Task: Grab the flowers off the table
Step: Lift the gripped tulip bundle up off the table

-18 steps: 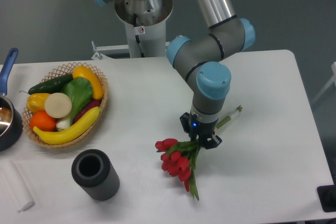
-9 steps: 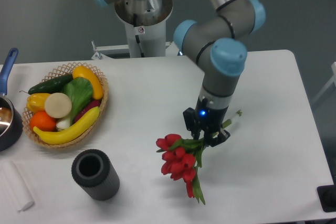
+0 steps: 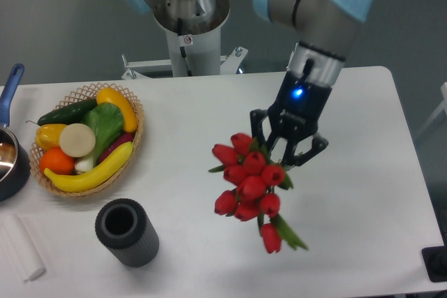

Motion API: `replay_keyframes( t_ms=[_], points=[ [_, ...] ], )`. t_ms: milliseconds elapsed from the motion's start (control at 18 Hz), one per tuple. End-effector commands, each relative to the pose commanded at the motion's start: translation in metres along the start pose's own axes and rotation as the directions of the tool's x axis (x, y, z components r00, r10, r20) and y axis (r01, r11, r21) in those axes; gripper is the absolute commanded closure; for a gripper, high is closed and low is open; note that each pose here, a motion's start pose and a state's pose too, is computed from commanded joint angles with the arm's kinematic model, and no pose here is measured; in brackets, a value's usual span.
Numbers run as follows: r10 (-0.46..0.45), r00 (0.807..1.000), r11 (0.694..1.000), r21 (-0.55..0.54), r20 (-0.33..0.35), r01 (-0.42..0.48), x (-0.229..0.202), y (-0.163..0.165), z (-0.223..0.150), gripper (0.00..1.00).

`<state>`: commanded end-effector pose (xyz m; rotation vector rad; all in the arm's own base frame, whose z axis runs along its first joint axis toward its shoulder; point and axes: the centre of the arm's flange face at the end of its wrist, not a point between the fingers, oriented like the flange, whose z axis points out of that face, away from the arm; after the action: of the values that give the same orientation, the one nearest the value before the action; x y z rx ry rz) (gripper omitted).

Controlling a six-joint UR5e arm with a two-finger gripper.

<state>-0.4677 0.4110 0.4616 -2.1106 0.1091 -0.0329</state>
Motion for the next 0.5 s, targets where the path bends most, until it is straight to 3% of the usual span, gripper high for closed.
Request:
replay_keyframes(
  t_ms=[500],
  points=[
    [-0.003, 1.0, 1.0, 0.028, 0.009, 0.003, -0.0075, -0.0008, -0.0114, 0.67]
  ],
)
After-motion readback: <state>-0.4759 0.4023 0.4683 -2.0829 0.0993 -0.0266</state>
